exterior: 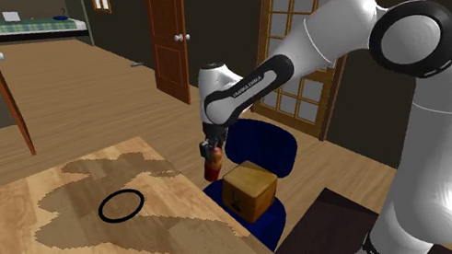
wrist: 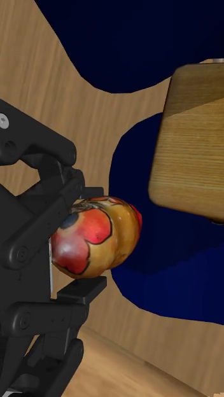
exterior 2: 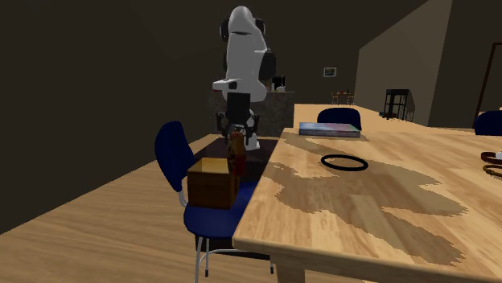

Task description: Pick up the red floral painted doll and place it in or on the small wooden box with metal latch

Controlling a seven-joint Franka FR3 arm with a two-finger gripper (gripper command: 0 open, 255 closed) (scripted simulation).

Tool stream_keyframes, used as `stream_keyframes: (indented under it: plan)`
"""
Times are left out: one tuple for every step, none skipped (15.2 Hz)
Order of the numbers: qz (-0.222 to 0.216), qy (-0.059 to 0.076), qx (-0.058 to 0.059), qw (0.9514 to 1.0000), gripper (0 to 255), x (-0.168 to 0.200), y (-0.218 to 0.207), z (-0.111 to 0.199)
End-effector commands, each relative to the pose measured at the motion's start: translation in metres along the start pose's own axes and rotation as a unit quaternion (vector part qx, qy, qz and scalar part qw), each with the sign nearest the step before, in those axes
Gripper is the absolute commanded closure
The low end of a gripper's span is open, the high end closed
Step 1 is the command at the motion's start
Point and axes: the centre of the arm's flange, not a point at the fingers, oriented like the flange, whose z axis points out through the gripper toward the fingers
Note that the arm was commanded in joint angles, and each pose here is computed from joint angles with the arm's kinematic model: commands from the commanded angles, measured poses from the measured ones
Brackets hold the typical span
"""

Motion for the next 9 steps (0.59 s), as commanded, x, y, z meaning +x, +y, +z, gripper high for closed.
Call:
stream_keyframes:
  plan:
    - [0.000, 0.000, 0.000, 1.0000, 255, 0.001, 0.001, -0.012]
    - [0.000, 0.000, 0.000, 1.0000, 255, 0.001, 0.001, -0.017]
    - [0.000, 0.000, 0.000, 1.0000, 255, 0.001, 0.002, -0.022]
    - [0.000, 0.000, 0.000, 1.0000, 255, 0.002, 0.002, -0.028]
    - [0.000, 0.000, 0.000, 1.0000, 255, 0.002, 0.002, -0.033]
    - [0.000, 0.000, 0.000, 1.0000, 255, 0.002, 0.003, -0.038]
    - [0.000, 0.000, 0.000, 1.0000, 255, 0.002, 0.003, -0.044]
    - [0.000, 0.000, 0.000, 1.0000, 255, 0.002, 0.003, -0.049]
    - [0.000, 0.000, 0.000, 1.0000, 255, 0.003, 0.004, -0.054]
